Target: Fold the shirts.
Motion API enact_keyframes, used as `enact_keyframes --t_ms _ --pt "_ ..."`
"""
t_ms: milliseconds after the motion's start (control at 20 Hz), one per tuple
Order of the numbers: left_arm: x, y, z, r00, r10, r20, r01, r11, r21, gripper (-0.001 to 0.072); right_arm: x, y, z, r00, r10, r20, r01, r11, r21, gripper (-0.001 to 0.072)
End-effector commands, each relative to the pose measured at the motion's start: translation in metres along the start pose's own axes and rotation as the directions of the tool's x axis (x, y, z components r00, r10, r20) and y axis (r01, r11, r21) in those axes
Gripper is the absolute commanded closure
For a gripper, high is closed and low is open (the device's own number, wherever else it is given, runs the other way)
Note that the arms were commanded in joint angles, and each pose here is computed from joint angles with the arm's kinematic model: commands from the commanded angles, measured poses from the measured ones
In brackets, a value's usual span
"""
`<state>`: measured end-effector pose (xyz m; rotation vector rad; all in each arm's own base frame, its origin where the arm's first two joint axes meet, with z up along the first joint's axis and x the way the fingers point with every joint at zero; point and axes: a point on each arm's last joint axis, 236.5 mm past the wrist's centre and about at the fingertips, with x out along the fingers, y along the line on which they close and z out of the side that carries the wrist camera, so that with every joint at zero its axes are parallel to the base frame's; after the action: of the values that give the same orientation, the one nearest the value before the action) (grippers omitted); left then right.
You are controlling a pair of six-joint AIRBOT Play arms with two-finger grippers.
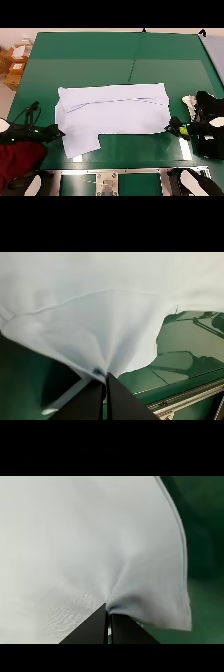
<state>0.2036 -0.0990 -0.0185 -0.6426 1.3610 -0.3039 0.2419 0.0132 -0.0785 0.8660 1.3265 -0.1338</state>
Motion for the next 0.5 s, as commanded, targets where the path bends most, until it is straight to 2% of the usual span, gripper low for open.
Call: enact_keyframes --t_ms 0,250,450 --pt "-0.025 -0.011 0.013 0.997 0.029 0.066 -0.030 0.999 0.013 0.0685 -0.027 0.019 0.009 1.000 0.013 0.005 -0.012 0.999 -0.048 0.0697" --pt "-0.062 -0.042 0.079 0.972 -0.004 0.236 -0.013 0.997 0.070 0.0686 -0.078 0.099 0.072 0.971 0.167 0.173 -0.140 0.977 -0.158 0.0697" --pt "-0.049 -0.050 0.140 0.969 -0.065 0.237 0.049 0.996 0.074 0.0685 -0.058 0.139 0.113 0.967 0.196 0.163 -0.162 0.967 -0.198 0.0697"
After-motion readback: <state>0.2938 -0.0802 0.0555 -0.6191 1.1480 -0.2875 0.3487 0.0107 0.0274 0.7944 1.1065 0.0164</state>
